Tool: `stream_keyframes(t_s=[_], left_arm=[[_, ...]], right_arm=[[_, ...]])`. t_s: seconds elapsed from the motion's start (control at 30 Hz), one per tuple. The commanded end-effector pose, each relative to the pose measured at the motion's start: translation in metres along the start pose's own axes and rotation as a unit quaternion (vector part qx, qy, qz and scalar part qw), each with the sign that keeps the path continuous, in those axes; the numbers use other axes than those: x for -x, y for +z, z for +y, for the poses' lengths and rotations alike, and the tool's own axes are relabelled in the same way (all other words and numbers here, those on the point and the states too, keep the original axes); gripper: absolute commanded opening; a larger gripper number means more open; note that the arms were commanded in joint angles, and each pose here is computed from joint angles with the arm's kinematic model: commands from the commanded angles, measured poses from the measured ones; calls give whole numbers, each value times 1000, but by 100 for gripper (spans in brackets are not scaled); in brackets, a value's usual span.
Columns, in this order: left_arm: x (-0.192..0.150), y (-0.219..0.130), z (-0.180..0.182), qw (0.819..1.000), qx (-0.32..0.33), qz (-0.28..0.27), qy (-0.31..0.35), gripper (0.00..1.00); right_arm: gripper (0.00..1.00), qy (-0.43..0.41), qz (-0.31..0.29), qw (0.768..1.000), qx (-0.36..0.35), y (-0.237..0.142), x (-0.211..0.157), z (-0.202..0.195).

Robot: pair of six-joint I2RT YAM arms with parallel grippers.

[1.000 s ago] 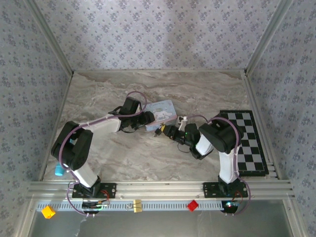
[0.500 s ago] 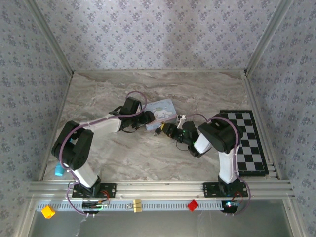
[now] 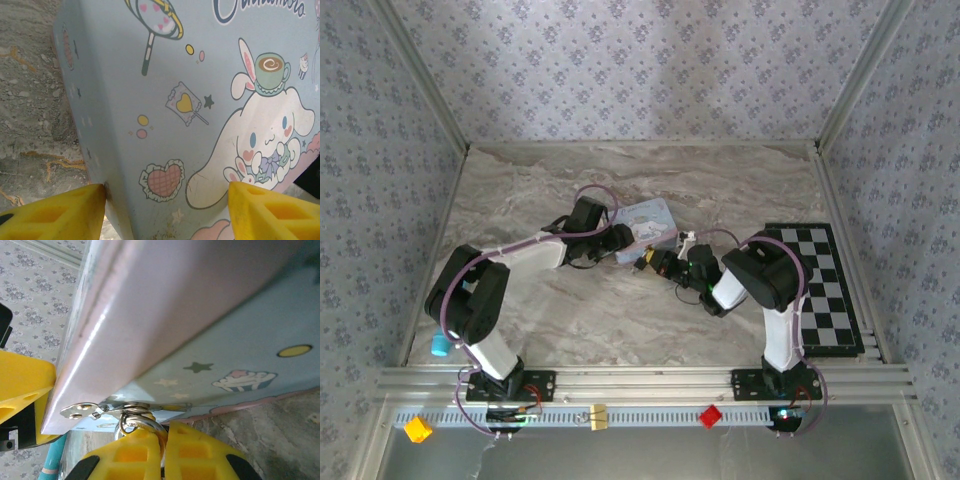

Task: Unlock a padlock with a key

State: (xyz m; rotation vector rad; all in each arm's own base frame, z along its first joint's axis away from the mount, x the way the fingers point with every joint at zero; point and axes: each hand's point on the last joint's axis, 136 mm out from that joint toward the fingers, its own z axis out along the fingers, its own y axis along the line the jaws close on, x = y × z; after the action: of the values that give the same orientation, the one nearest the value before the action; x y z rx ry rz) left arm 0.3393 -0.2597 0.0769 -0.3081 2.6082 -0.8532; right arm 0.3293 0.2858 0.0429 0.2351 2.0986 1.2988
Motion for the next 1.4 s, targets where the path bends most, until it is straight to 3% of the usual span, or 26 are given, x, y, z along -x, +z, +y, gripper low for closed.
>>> stream_keyframes(t_s=[0.0, 0.2, 0.73, 1.37], left_arm=[[-24, 5, 25, 998, 52, 35, -1, 64], [-26, 7, 24, 998, 51, 38, -2, 64], [-32, 8, 7, 998, 39, 43, 10, 64], [-30, 5, 16, 998, 49, 28, -6, 64]], right_arm=[[6, 23, -13, 999, -27, -8, 4, -13], [0, 64, -28, 997, -24, -12, 10, -12], [0, 134, -59, 989, -3, -14, 24, 4], [0, 130, -107, 986, -6, -37, 40, 7]])
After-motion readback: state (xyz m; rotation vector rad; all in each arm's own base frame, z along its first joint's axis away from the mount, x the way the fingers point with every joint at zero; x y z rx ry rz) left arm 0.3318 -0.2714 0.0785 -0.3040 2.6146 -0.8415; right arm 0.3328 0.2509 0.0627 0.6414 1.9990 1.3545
